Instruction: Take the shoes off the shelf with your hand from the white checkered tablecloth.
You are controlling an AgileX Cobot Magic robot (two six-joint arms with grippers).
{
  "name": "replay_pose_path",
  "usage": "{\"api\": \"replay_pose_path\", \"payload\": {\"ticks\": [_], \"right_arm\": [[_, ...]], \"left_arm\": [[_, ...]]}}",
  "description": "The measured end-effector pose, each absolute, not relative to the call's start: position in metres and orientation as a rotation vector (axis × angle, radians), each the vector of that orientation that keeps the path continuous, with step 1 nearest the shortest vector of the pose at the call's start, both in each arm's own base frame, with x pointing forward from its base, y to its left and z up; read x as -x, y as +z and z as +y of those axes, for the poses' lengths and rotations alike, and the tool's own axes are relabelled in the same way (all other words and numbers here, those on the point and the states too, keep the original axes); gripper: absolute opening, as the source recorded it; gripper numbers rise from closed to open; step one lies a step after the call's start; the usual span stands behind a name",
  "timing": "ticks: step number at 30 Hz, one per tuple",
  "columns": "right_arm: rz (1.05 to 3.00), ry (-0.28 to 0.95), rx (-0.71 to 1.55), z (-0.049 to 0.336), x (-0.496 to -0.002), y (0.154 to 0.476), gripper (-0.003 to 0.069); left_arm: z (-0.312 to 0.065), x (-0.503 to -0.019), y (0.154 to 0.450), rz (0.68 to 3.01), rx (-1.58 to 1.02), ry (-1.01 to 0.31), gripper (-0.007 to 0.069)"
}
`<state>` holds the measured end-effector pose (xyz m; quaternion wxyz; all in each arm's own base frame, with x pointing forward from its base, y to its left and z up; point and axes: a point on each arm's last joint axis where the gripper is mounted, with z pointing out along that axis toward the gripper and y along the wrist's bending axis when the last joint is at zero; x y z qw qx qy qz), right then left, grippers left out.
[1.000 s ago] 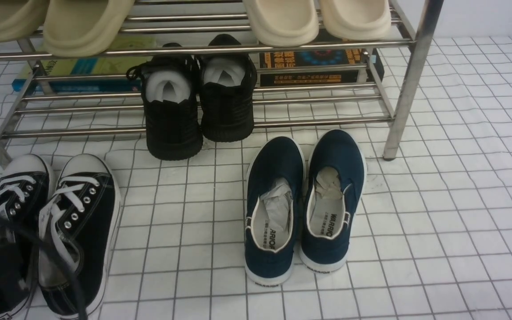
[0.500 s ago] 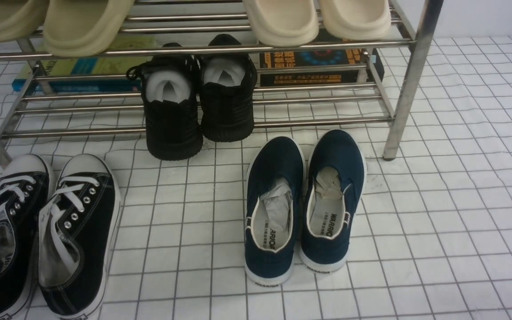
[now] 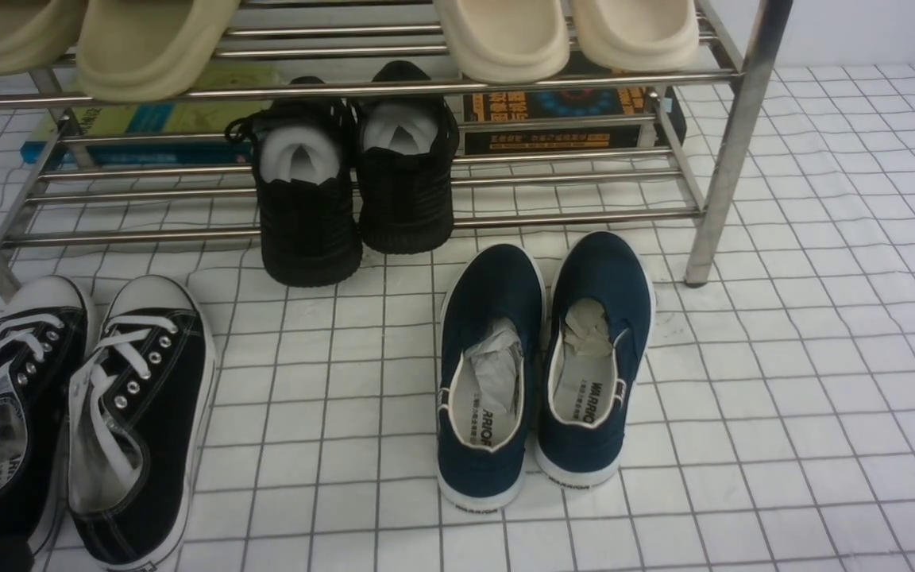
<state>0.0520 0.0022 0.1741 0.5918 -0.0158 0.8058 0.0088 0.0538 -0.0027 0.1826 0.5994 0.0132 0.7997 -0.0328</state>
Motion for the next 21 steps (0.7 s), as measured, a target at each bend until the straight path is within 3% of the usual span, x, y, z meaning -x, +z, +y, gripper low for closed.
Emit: {"api": "replay_pose_path", "payload": {"ticks": [11, 21], "right_arm": [[1.874, 0.02, 0.037, 0.002, -0.052, 0.174, 0.0239], [1.874, 0.02, 0.037, 0.002, -0.052, 0.174, 0.0239]], "left_arm": [[0.004, -0.052, 0.176, 1.873, 0.055, 0.019, 0.0032], [0.002, -0.051, 0.171, 1.916, 0.006, -0.012, 0.0033]]}}
